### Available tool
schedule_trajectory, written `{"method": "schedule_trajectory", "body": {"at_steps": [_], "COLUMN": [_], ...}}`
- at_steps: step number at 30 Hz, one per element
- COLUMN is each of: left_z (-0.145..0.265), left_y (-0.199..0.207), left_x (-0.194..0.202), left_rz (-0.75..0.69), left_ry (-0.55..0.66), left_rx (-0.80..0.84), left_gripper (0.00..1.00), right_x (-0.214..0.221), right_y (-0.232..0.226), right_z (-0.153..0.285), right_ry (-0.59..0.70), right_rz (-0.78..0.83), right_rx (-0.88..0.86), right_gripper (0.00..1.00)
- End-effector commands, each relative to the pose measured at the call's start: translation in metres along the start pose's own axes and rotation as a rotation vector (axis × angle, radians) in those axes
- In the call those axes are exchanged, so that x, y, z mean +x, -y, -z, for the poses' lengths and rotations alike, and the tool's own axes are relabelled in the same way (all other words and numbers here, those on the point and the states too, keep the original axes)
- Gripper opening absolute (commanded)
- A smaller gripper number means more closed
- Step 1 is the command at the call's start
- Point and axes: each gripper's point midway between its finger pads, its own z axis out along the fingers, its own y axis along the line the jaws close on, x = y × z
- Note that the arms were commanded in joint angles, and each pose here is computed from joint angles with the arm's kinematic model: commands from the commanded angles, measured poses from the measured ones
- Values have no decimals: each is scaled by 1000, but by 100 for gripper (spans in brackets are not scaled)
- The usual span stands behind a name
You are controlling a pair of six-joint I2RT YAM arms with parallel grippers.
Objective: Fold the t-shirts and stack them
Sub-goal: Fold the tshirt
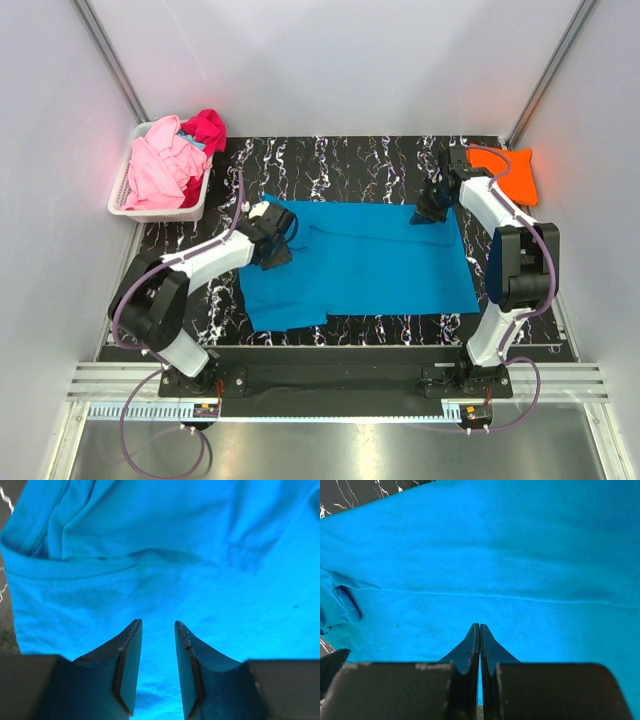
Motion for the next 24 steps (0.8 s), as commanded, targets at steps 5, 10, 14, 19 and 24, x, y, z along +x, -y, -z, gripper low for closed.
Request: {"method": "schedule_trajectory", "body": {"at_steps": [5,10,14,19,24], "left_z": [32,12,-13,-41,-45], "left_y": [65,86,98,107,128], "left_x": [-79,-105,-100,-82,-61], "left_rz": [-13,4,-17,-46,-107], "left_ry": [206,192,136,51,-57], "left_rx": [178,161,148,160,281], "left_gripper": [40,41,41,40,40], "right_x": [0,4,7,19,23], "right_y": [-7,-17,-21,-43,-66], "right_z": [-14,-24,-27,-33,-38], "right_ry": [-14,-42,-51,-79,-83], "right_rz": [21,48,62,102,133], "right_rx": [-11,-30,-34,-84,-103], "right_gripper": [1,1,0,0,0]}}
